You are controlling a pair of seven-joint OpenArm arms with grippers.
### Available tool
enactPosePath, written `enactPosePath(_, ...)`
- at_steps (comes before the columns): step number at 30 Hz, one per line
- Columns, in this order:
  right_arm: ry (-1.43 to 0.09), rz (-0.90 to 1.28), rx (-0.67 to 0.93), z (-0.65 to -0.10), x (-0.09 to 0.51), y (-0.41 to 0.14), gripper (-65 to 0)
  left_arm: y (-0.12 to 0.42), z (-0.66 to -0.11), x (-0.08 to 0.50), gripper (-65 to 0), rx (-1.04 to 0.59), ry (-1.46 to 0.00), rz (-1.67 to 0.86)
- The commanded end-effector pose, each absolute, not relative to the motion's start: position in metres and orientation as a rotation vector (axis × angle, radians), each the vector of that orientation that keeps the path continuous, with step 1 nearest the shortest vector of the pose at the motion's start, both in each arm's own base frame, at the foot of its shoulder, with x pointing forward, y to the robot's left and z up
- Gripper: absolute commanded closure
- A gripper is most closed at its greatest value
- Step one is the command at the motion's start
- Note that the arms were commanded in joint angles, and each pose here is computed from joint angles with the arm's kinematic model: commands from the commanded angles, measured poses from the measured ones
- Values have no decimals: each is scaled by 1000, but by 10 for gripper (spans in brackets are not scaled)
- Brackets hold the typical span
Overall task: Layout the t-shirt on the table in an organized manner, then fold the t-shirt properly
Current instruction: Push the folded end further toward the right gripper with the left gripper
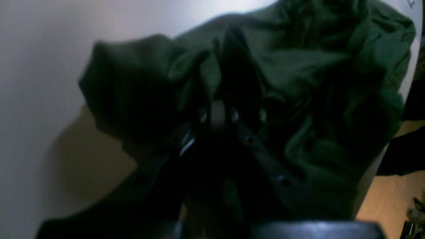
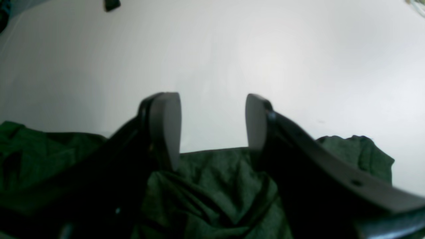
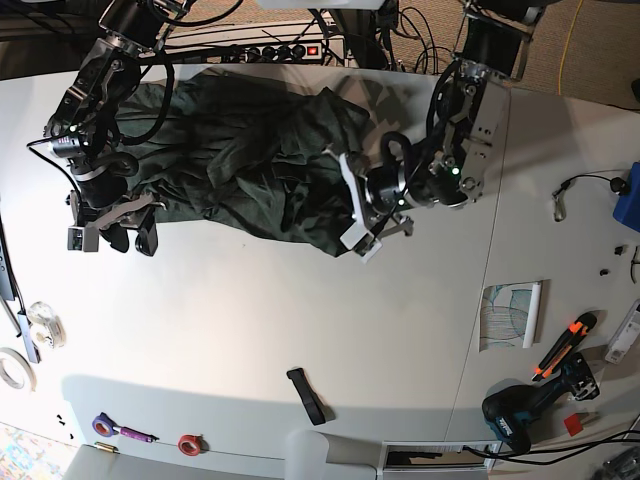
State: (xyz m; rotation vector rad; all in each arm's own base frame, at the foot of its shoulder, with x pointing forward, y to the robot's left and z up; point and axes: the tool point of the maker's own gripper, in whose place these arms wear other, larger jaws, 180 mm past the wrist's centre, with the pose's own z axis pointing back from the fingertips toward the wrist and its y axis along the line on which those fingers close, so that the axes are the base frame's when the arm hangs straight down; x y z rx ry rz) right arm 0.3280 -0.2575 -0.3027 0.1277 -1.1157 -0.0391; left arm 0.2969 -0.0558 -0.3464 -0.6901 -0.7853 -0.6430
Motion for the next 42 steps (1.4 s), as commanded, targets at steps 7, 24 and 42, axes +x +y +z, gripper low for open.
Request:
enactPosePath(7, -1183, -31, 125, -284, 335, -260, -307, -78, -307, 318, 0, -746, -914, -643)
enactPosePath(24, -1184, -31, 125, -284, 335, -260, -307, -137, -287, 307, -254, -709, -1083, -775)
enactPosePath(42, -1183, -31, 125, -284, 335, -260, -307, -112, -269, 313, 0, -645, -1081, -835)
